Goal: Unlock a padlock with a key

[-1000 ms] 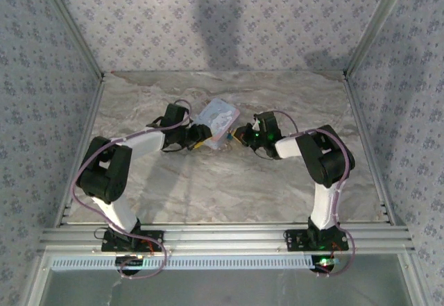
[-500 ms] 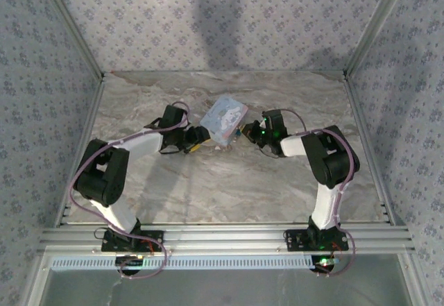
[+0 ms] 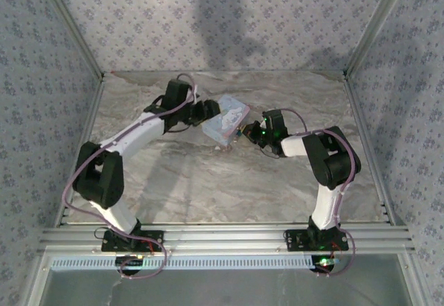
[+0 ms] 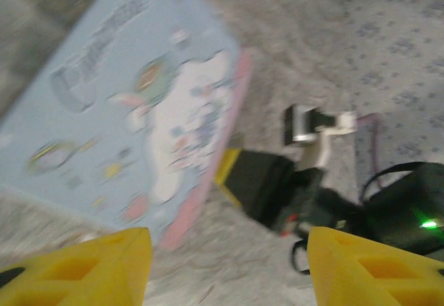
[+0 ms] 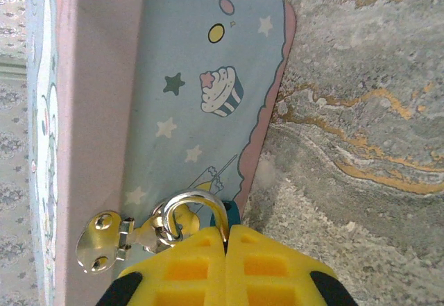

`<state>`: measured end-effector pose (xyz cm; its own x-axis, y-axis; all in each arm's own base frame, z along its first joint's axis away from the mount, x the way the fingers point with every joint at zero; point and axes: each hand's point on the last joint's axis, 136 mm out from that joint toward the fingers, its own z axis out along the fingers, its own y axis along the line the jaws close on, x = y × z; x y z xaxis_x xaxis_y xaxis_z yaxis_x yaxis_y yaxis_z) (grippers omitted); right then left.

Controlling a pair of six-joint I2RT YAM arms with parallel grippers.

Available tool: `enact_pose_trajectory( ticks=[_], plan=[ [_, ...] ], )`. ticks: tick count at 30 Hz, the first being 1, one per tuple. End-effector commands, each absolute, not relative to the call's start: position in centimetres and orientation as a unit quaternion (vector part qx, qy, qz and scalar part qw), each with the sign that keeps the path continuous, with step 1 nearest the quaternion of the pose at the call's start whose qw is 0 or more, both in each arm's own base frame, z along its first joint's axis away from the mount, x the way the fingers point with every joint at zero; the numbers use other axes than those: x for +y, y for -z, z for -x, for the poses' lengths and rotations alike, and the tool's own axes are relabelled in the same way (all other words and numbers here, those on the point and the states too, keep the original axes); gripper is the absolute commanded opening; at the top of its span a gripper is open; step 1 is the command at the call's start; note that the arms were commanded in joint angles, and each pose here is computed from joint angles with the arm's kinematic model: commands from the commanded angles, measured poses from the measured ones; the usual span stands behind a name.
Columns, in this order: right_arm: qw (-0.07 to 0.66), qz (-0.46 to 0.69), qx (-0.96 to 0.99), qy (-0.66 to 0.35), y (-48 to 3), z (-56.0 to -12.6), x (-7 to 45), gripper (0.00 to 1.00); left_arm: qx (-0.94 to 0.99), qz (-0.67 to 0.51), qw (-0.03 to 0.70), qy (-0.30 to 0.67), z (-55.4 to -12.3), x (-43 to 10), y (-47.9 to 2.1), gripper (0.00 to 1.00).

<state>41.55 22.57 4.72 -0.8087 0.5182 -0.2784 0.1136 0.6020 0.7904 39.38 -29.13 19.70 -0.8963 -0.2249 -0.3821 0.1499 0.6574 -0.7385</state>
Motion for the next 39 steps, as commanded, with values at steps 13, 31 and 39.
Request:
enact_pose_trajectory(
  ticks=[13, 31, 39],
  plan=[
    [0.236, -0.202, 0.874, -0.374, -3.3, -40.9, 21.1, 0.0, 0.904, -0.03, 0.148, 0.401, -39.9, -35.0, -13.3, 0.6],
    [0.254, -0.189, 0.884, -0.344, -3.9, -42.7, 19.5, 0.0, 0.928, 0.0, 0.111, 0.357, -36.5, -32.0, -8.0, 0.6],
    [0.249, -0.184, 0.879, -0.362, -5.0, -42.7, 20.1, 0.0, 0.926, 0.007, 0.109, 0.361, -36.2, -31.9, -7.9, 0.6]
  ],
)
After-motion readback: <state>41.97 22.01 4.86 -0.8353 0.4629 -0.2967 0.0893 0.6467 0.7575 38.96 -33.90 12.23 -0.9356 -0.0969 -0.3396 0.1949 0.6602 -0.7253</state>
